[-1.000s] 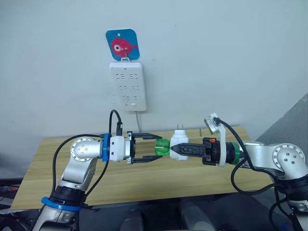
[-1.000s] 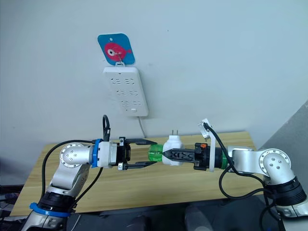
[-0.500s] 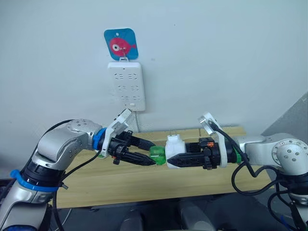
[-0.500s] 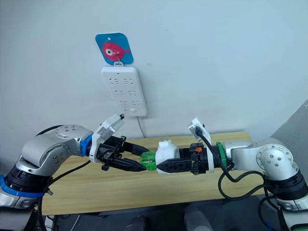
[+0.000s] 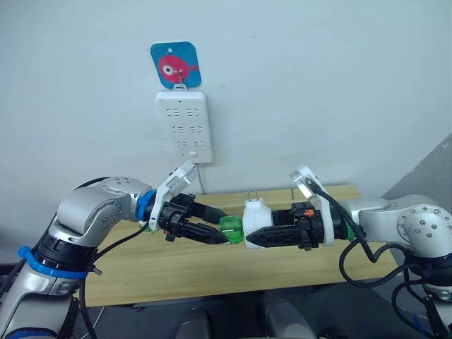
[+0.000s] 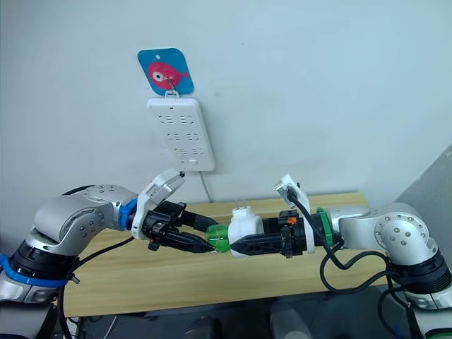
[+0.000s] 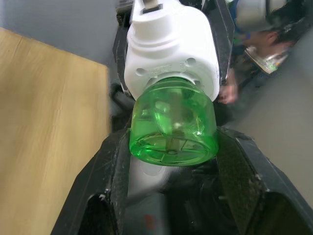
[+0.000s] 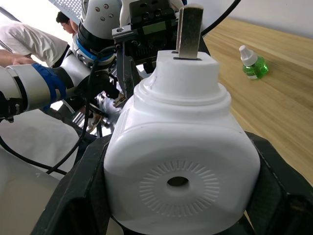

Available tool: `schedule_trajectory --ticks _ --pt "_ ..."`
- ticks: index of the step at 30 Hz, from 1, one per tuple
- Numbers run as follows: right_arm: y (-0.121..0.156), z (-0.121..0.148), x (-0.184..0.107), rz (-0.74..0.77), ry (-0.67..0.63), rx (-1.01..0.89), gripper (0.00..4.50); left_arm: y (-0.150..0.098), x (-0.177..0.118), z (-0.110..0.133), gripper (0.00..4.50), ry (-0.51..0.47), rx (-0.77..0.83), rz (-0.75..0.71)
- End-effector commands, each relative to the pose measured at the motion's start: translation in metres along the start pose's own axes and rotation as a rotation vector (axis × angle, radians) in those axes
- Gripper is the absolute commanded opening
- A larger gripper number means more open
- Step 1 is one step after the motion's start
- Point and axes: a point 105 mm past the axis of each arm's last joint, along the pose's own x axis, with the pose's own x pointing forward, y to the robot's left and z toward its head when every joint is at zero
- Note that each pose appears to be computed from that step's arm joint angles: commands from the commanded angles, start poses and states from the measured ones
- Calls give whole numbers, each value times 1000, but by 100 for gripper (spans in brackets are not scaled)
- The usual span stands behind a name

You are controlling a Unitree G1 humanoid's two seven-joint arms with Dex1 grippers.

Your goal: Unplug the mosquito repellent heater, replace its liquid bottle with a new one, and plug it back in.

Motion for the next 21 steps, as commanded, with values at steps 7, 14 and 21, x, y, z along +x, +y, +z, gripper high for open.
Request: schedule_trajectory --ticks 7,14,21 --pt "8 8 -6 48 -51 44 302 6 -17 19 372 -95 198 201" --pt "7 8 -8 37 -51 47 302 10 -26 10 450 -24 271 238" --pt "1 8 -10 11 -76 81 302 0 -19 -3 450 2 677 240"
